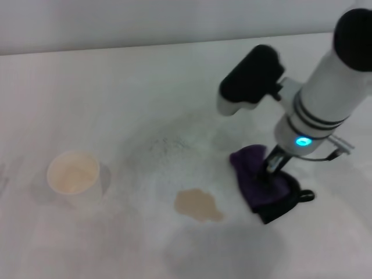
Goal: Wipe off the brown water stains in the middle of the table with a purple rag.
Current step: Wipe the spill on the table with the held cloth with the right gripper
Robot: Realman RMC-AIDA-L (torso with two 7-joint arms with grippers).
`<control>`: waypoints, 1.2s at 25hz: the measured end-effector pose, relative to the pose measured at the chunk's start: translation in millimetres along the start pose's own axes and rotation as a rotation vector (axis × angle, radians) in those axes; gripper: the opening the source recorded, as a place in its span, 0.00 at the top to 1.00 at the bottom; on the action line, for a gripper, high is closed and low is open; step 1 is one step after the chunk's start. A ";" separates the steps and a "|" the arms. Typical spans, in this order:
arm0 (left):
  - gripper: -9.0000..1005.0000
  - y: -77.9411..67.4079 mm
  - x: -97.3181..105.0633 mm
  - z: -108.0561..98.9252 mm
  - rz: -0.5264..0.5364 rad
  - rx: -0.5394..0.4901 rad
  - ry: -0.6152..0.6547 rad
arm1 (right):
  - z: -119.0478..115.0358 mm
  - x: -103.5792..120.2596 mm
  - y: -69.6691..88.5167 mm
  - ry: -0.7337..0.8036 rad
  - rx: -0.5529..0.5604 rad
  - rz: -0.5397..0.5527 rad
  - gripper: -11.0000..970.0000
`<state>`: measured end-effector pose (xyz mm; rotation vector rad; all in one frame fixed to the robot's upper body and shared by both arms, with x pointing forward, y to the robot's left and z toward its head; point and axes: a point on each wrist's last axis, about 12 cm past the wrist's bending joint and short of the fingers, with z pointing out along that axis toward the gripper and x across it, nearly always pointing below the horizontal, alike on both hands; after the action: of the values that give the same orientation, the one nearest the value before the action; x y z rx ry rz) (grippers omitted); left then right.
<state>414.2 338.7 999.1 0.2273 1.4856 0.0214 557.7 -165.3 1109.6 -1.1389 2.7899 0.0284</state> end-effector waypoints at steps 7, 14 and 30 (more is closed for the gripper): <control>0.15 -0.3 1.4 1.0 -0.003 0.001 0.012 | 1.6 -18.3 49.3 -0.032 -0.068 -0.192 0.89; 0.15 -1.6 1.5 1.3 -0.007 0.002 0.012 | 4.7 -31.3 93.9 -0.055 -0.128 -0.341 0.89; 0.15 -5.5 5.5 -3.2 -0.024 0.001 0.042 | 2.9 -54.6 72.0 -0.088 0.016 -0.369 0.89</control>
<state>410.8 334.7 992.5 0.2104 1.5298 0.0063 546.5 -75.6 1111.4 -1.5854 2.4585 0.0201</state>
